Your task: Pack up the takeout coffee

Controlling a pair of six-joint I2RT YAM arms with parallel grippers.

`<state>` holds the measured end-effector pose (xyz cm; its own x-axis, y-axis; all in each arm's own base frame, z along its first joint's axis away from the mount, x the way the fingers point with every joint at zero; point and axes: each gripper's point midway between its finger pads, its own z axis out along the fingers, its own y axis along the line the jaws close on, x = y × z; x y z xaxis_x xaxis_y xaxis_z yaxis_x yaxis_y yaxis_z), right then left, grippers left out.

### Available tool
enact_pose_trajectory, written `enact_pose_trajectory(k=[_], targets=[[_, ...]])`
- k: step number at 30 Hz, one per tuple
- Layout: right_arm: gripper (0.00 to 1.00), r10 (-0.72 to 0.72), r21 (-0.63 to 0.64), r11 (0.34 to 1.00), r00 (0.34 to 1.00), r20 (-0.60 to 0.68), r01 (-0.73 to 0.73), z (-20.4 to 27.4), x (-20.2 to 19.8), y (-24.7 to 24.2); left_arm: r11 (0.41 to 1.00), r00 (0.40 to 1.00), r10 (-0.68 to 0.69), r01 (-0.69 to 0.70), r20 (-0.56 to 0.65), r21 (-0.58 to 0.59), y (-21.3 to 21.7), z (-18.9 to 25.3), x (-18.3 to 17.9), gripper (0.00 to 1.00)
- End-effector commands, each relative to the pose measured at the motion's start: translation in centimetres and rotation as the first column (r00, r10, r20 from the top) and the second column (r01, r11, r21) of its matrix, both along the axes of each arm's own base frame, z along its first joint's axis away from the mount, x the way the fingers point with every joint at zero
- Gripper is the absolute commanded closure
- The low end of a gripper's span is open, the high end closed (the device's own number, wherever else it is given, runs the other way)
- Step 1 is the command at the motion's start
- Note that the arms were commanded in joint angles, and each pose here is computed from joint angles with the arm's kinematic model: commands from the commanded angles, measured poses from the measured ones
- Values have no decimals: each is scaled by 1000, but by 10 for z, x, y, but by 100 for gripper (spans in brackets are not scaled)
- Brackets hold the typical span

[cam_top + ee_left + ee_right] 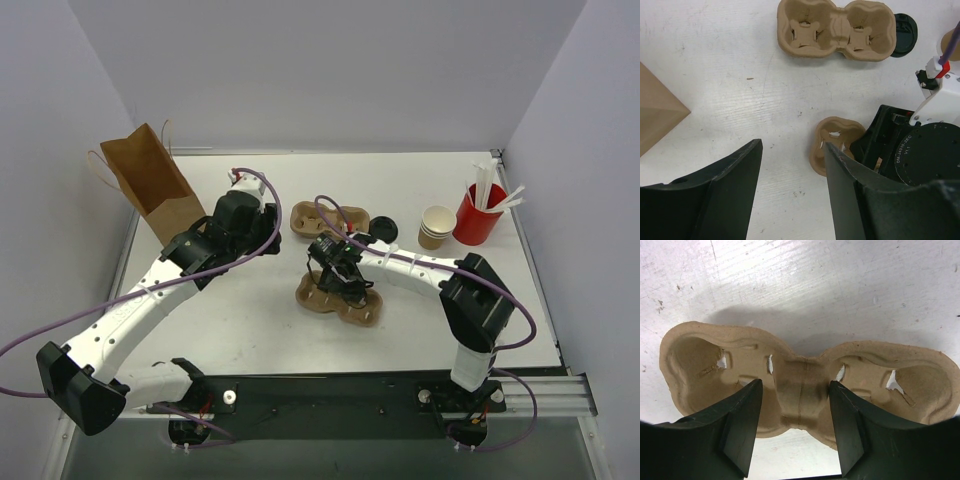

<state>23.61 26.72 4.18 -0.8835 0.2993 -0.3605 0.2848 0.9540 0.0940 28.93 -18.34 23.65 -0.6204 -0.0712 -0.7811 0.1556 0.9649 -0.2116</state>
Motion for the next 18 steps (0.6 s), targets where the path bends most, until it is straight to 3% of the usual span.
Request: enact_pose_trajectory(k=[1, 18], targets=[[49, 2, -29, 1000, 999, -49, -4, -12, -8, -6, 999, 998, -7, 9, 62, -40, -3, 32, 6, 37], [48, 20, -52, 998, 995, -97, -25, -23, -14, -6, 999, 997, -7, 11, 78, -46, -4, 42, 7, 37]])
